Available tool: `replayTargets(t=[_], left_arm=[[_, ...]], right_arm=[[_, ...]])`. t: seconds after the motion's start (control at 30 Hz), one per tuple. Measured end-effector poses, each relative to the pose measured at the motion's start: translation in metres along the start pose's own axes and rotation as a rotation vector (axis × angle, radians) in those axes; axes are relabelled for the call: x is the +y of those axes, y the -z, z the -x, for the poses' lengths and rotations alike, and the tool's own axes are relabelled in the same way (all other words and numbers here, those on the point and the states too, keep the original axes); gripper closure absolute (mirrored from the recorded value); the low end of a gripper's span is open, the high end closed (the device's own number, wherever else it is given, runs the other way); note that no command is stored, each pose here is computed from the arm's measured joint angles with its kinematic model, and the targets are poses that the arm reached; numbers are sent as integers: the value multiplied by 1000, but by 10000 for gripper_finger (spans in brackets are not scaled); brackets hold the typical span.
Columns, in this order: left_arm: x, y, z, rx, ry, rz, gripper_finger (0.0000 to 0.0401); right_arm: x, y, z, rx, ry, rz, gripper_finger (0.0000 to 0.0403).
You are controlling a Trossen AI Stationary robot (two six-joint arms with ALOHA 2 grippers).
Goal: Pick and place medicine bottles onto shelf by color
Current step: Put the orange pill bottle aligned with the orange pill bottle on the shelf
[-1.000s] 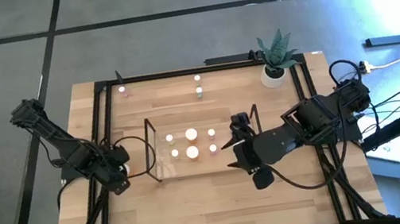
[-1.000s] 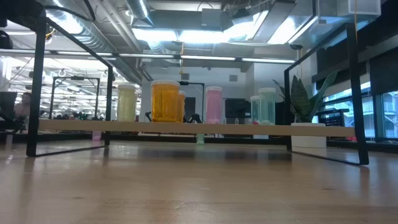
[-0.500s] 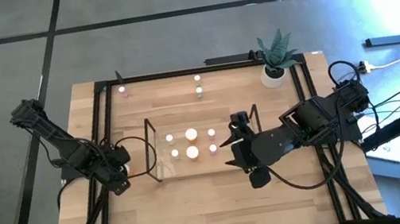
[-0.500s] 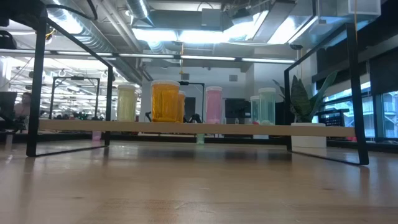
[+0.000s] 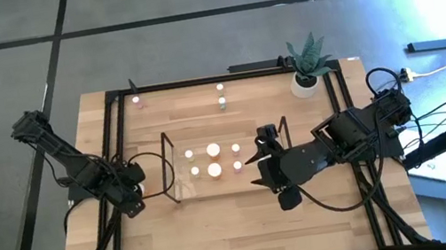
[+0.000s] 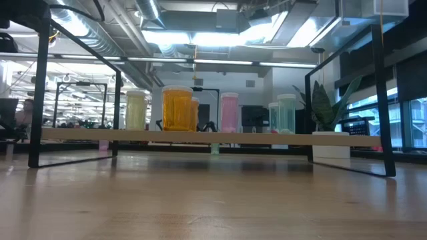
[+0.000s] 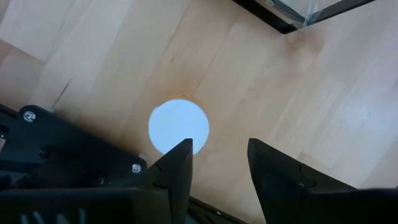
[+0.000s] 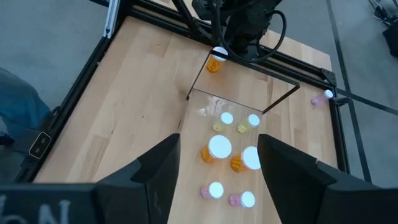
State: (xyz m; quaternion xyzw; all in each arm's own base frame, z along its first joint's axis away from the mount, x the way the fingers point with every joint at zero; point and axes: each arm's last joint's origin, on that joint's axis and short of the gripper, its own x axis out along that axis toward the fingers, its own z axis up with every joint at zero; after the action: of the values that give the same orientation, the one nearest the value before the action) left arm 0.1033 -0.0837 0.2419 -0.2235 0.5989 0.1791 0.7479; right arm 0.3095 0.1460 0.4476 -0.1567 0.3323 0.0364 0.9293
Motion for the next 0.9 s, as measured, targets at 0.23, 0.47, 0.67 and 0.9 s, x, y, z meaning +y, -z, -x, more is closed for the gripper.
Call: replayTargets(t=[0.23,0.47,0.67,0.9], left_arm=[[2,1,-5,6,-14,-3,249],[4,3,-15,12,-26,-5,176],[6,4,-24,14,-61,-11,107],[2,-3,-33,27,-123,31,87]], right_arm=[[0,0,0,0,0,1,186],[0,0,0,0,1,-1,186],[0,0,0,1,1,0,186],[0,0,0,-1,1,0,186]])
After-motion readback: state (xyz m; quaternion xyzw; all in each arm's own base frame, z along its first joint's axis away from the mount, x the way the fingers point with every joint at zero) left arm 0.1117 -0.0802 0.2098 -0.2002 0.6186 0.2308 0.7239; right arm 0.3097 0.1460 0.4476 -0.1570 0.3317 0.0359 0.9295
